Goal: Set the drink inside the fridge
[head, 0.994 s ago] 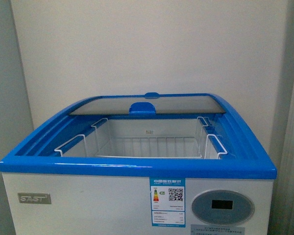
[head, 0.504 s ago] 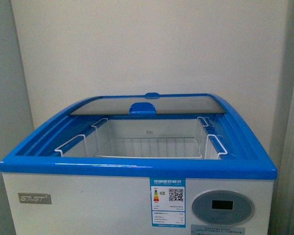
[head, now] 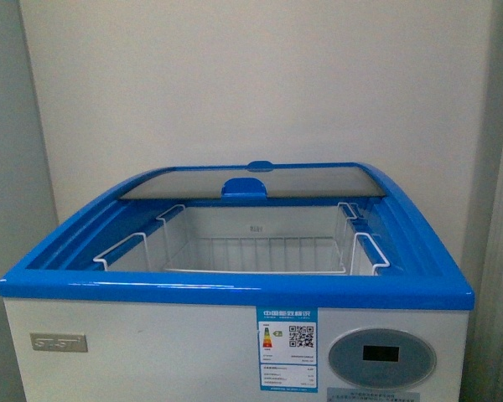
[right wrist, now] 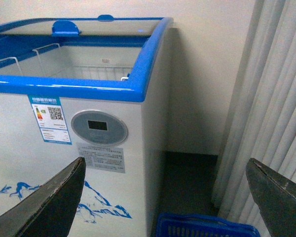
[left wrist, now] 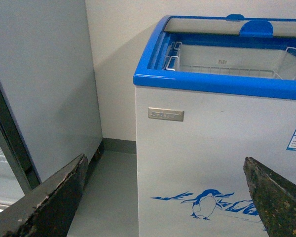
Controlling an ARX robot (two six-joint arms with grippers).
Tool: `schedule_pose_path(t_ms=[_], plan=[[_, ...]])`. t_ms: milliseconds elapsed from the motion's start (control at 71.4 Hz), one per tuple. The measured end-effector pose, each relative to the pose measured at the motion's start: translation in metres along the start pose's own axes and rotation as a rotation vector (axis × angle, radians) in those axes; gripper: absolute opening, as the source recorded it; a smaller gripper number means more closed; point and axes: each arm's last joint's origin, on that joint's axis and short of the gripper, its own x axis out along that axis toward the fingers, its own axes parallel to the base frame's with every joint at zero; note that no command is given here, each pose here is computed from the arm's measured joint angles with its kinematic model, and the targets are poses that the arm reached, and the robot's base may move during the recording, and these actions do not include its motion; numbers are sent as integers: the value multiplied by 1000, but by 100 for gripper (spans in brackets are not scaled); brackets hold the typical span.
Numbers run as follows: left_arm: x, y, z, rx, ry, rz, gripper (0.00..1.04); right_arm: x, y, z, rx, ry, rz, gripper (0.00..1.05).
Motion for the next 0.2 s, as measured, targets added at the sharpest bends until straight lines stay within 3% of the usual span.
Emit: schedule_pose_path(t_ms=[196], plan=[[0, 0, 0, 0, 0, 0, 97, 0, 0, 0, 0, 0, 0, 97]])
